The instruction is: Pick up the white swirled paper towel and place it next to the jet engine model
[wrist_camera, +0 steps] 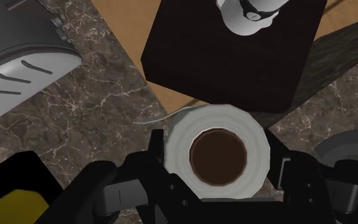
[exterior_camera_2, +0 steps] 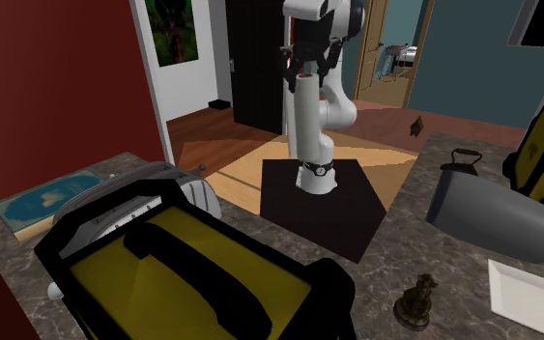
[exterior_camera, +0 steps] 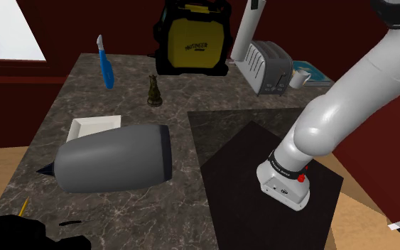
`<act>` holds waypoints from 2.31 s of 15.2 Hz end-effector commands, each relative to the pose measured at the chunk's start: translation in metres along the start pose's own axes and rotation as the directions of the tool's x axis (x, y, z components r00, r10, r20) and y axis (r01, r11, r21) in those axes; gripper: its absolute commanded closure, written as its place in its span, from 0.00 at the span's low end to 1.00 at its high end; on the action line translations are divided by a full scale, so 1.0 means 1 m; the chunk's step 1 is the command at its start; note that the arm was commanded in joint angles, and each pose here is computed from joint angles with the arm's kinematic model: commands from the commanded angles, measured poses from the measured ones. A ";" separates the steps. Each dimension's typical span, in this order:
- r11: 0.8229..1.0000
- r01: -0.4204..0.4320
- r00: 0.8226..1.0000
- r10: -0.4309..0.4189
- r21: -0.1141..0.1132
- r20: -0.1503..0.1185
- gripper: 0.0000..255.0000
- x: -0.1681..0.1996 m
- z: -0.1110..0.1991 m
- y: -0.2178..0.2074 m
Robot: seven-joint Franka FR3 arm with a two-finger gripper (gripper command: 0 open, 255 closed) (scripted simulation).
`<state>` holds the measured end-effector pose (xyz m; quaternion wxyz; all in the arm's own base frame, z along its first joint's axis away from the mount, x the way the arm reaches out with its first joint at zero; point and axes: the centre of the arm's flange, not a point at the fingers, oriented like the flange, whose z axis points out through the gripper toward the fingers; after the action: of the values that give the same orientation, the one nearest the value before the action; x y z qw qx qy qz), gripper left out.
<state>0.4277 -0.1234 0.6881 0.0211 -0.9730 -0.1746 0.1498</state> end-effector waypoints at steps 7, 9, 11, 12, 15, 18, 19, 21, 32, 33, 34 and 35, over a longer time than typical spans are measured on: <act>1.000 -0.002 1.000 0.002 0.000 0.001 1.00 0.011 0.007 -0.104; 1.000 -0.002 1.000 0.002 0.000 0.001 1.00 0.014 0.008 -0.130; 1.000 -0.002 1.000 0.002 0.000 0.001 1.00 0.017 0.010 -0.156; 1.000 -0.002 1.000 0.002 0.000 0.001 1.00 0.019 0.011 -0.169; 1.000 -0.002 1.000 0.002 0.000 0.001 1.00 0.023 0.013 -0.209; 1.000 -0.002 1.000 0.002 0.000 0.001 1.00 0.028 0.015 -0.248; 1.000 -0.002 1.000 0.002 0.000 0.001 1.00 0.029 0.016 -0.261; 1.000 -0.002 1.000 0.002 0.000 0.001 1.00 0.032 0.018 -0.287; 1.000 -0.002 1.000 0.002 0.000 0.001 1.00 0.049 0.027 -0.431; 1.000 -0.002 1.000 0.002 0.000 0.001 1.00 0.050 0.027 -0.444; 1.000 -0.002 1.000 0.002 0.000 0.001 1.00 0.052 0.028 -0.457; 1.000 -0.002 1.000 0.002 0.000 0.001 1.00 0.053 0.029 -0.470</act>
<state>0.3120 0.3243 0.6883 0.0203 -0.9729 -0.1748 0.1501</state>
